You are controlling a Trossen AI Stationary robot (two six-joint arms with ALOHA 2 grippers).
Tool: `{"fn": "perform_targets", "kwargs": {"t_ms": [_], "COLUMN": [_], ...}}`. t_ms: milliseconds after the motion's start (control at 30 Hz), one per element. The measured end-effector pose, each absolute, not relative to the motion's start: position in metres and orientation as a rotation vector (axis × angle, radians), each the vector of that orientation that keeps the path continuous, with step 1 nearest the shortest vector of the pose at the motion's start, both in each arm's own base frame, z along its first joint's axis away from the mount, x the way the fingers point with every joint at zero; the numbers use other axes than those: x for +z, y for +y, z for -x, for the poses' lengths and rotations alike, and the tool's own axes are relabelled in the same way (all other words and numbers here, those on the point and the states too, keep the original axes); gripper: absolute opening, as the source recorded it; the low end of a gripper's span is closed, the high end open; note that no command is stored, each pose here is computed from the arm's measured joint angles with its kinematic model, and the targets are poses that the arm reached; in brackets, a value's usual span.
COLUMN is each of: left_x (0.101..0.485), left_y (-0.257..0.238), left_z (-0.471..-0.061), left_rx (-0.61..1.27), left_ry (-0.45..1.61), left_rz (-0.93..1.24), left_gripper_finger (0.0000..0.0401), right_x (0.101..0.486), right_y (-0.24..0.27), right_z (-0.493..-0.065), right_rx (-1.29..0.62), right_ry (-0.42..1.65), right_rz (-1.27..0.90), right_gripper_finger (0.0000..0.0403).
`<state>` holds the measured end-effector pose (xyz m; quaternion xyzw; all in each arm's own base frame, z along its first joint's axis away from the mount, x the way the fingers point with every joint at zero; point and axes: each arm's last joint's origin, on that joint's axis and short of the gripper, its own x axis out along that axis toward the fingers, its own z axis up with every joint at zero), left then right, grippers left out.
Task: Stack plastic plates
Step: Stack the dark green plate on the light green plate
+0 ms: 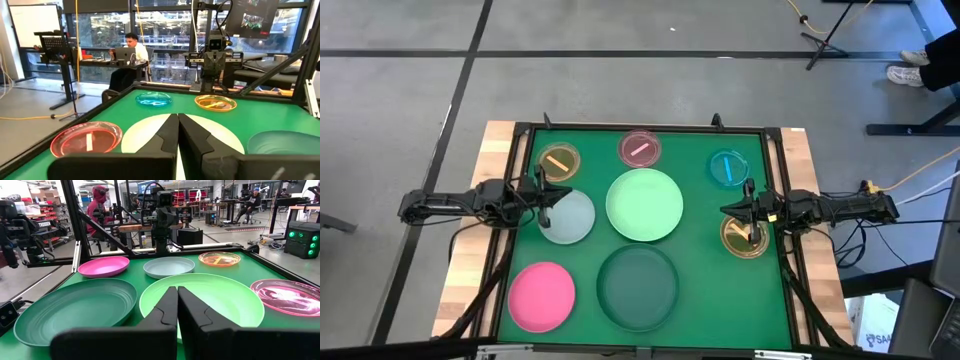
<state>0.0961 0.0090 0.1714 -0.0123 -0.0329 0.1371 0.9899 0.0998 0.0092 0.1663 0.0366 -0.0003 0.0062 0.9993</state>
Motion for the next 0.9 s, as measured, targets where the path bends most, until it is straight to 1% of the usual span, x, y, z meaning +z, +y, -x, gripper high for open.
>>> {"fn": "perform_targets", "kwargs": {"t_ms": [133,333,467,567,700,900], "left_x": [0.174,0.187,0.196,0.199,0.202,0.202], "left_y": [0.010,0.010,0.010,0.010,0.010,0.009], "left_z": [-0.096,-0.094,-0.091,-0.090,-0.089,-0.089], "left_rx": [0.296,0.309,0.336,0.332,0.327,0.280], "left_ry": [-0.089,-0.232,-0.320,-0.342,-0.379,-0.374], "left_rz": [0.035,0.078,0.007,-0.030,-0.052,-0.064], "left_gripper_finger": [0.0001,0.0001,0.0001,0.0001,0.0001,0.0002], "right_x": [0.166,0.166,0.167,0.171,0.170,0.173], "right_y": [0.009,0.009,0.009,0.008,0.008,0.008], "right_z": [-0.100,-0.100,-0.100,-0.100,-0.100,-0.100], "right_rx": [0.013,0.013,0.012,-0.011,-0.013,-0.037], "right_ry": [0.000,0.000,-0.005,-0.045,-0.042,-0.069], "right_rz": [-0.073,-0.073,-0.074,-0.079,-0.082,-0.101], "right_gripper_finger": [0.0001,0.0001,0.0001,0.0001,0.0001,0.0001]}}
